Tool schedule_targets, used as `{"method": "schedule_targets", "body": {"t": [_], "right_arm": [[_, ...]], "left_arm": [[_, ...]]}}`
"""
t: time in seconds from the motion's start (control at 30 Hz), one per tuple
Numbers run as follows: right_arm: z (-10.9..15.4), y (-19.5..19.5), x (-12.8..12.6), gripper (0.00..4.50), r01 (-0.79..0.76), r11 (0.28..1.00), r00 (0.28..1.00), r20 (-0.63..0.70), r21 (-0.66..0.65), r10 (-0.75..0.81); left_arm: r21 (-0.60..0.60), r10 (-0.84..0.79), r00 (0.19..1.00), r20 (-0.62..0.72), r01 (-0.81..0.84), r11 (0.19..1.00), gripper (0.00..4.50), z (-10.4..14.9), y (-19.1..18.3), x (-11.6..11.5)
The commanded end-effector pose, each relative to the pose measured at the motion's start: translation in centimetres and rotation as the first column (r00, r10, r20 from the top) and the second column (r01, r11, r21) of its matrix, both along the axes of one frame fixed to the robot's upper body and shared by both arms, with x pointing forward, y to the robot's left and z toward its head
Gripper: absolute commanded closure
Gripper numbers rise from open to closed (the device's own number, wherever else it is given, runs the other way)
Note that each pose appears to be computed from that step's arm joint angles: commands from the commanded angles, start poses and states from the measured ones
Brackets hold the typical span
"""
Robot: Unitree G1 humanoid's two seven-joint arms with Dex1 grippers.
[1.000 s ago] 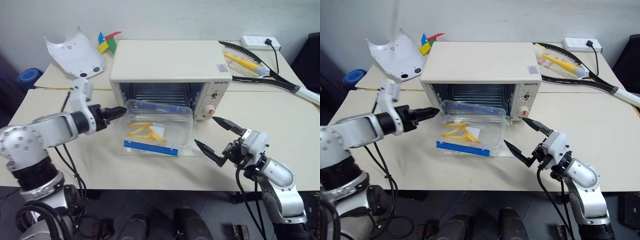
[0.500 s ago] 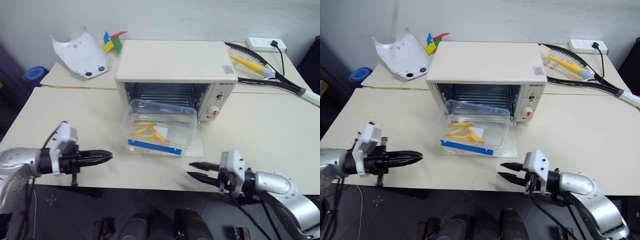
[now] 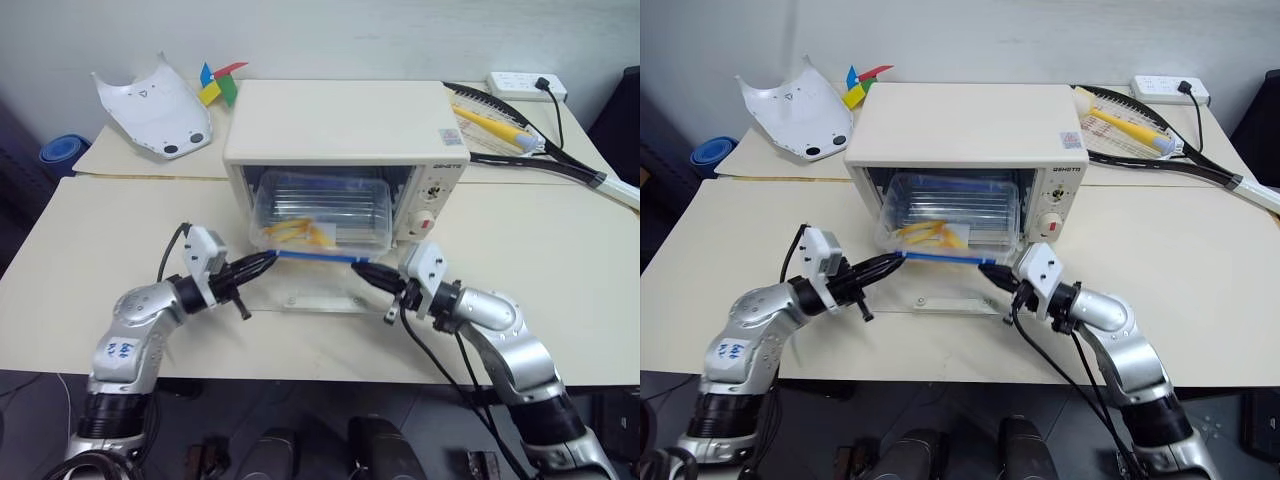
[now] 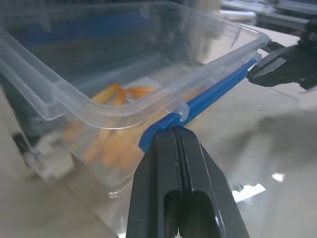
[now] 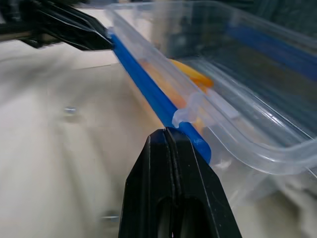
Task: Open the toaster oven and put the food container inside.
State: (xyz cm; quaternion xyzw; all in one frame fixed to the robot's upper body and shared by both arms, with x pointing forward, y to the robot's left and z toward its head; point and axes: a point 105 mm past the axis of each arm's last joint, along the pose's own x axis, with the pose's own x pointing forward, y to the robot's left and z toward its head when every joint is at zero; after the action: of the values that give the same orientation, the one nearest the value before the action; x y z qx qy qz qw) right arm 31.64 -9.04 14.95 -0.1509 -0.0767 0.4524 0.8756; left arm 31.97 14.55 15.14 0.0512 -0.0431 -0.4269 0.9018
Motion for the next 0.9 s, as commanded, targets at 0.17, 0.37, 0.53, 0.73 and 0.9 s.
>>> {"method": "schedule_targets", "body": {"t": [0.17, 0.37, 0.53, 0.73, 0.9], "right_arm": [[1.8, 0.1, 4.1, 4.48, 0.147, 0.986, 0.98, 0.125, 0.08, -0.156], [2.8, 0.0, 2.8, 4.48, 0.107, 0.976, 0.985, 0.115, 0.192, -0.131], [3.5, -4.2, -0.6, 4.5, 0.034, 0.987, 0.99, 0.131, 0.156, -0.055], [-2.1, -10.0, -2.1, 4.5, -0.031, 0.978, 0.998, 0.053, -0.205, 0.043], [-5.6, -10.3, -1.7, 4.5, -0.129, 0.963, 0.991, -0.051, -0.237, 0.12]], "left_arm": [[-0.011, 0.181, 0.978, 0.101, -0.181, 0.983, 4.5, 0.6, 0.2, 3.0], [-0.03, 0.137, 0.979, 0.154, -0.134, 0.99, 4.5, 1.5, 1.5, 2.5], [0.031, -0.072, 0.99, 0.122, 0.069, 0.997, 3.67, 2.0, 4.8, -2.5], [0.283, -0.167, 0.986, 0.026, 0.153, 0.947, 1.78, 0.0, 10.0, -7.2], [0.268, -0.268, 0.959, -0.094, 0.283, 0.921, 0.23, -0.7, 9.6, -9.5]]}}
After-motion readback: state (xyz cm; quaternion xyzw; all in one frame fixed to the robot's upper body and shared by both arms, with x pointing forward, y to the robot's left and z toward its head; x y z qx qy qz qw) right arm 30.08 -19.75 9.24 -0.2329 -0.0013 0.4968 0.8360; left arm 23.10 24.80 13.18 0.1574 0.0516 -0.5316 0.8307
